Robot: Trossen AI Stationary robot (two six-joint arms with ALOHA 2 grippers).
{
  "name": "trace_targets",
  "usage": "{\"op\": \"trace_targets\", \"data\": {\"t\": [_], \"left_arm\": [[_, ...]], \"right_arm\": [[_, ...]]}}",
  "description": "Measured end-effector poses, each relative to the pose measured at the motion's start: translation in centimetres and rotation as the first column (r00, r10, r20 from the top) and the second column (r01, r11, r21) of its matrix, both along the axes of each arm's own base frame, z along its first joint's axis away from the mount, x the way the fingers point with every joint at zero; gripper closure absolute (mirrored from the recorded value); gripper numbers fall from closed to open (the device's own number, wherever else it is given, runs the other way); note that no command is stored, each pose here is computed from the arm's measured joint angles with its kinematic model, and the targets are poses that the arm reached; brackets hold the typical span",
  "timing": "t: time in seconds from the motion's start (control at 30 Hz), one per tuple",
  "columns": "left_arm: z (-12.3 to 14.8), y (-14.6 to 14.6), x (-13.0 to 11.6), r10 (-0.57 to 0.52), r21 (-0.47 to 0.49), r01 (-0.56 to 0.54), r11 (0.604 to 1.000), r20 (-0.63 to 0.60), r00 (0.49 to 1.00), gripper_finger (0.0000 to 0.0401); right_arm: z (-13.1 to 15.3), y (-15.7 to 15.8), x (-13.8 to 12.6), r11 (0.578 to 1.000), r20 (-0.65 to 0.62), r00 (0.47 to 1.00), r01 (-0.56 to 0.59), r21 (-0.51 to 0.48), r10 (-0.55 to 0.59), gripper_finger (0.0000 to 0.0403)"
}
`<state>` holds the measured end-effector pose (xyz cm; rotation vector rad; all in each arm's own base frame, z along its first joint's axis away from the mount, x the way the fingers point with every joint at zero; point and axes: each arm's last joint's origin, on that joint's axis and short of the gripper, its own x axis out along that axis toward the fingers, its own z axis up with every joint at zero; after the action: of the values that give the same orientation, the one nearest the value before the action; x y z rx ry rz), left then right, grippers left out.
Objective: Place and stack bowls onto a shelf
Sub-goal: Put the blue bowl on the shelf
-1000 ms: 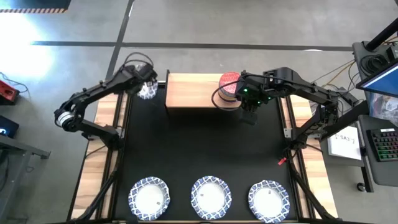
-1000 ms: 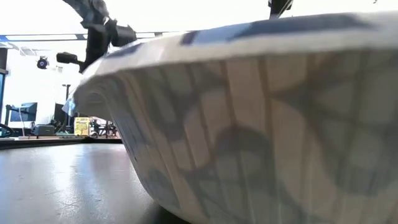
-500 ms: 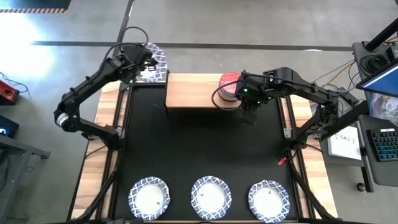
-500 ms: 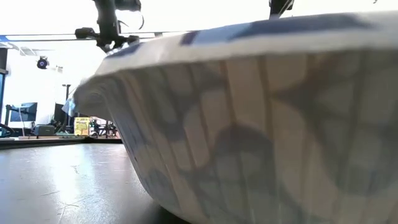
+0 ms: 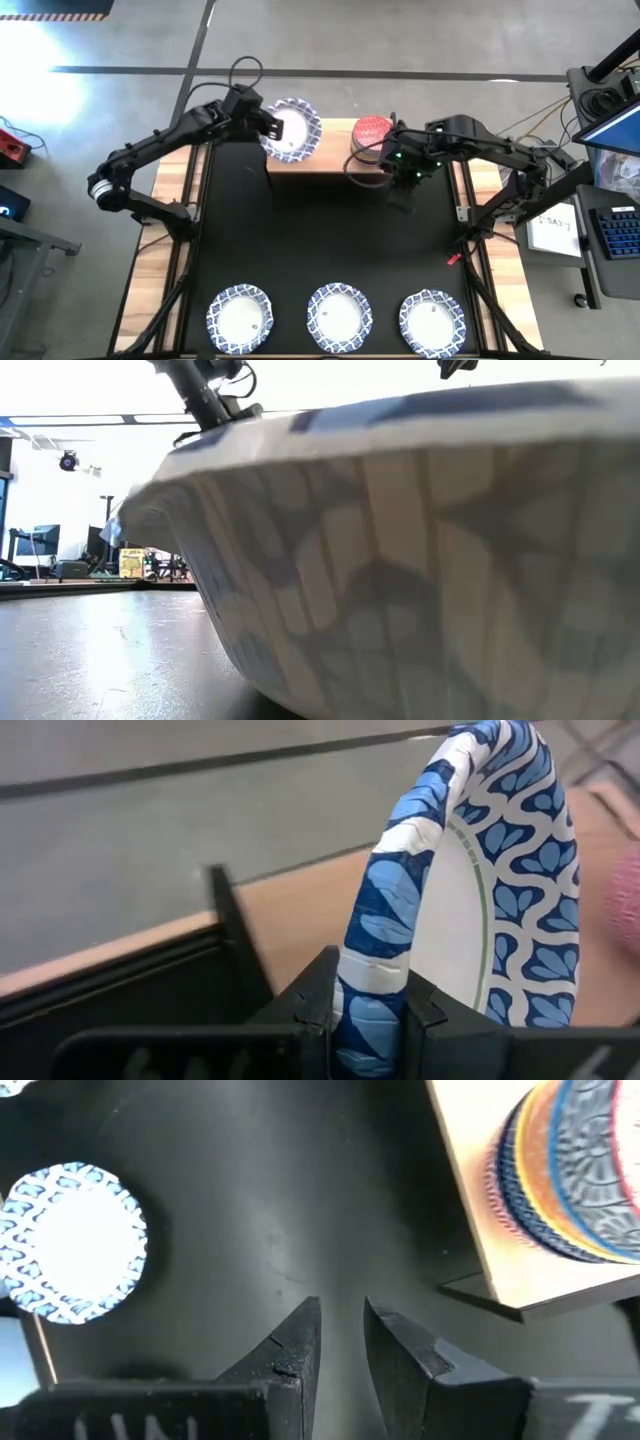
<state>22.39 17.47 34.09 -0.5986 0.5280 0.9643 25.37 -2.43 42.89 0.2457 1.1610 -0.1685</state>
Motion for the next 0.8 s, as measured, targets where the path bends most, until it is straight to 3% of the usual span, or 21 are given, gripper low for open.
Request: {"op": "trace_targets", "data": {"t": [0.27,0.8], "left_arm": [[-2.9,0.2,1.2,-0.114,-0.019,0.118,0.993,0.155,0.981,0.0370],[-3.1,0.2,1.1,-0.141,-0.002,0.142,0.990,0.121,0.983,0.0368]], "right_arm": [[-0.6,1.8,0.0,1.000,-0.026,1.000,-0.011,0.026,0.012,0.0335],[-1.1,2.6,0.1,1.000,-0.044,0.999,-0.006,0.029,0.008,0.0335]]}}
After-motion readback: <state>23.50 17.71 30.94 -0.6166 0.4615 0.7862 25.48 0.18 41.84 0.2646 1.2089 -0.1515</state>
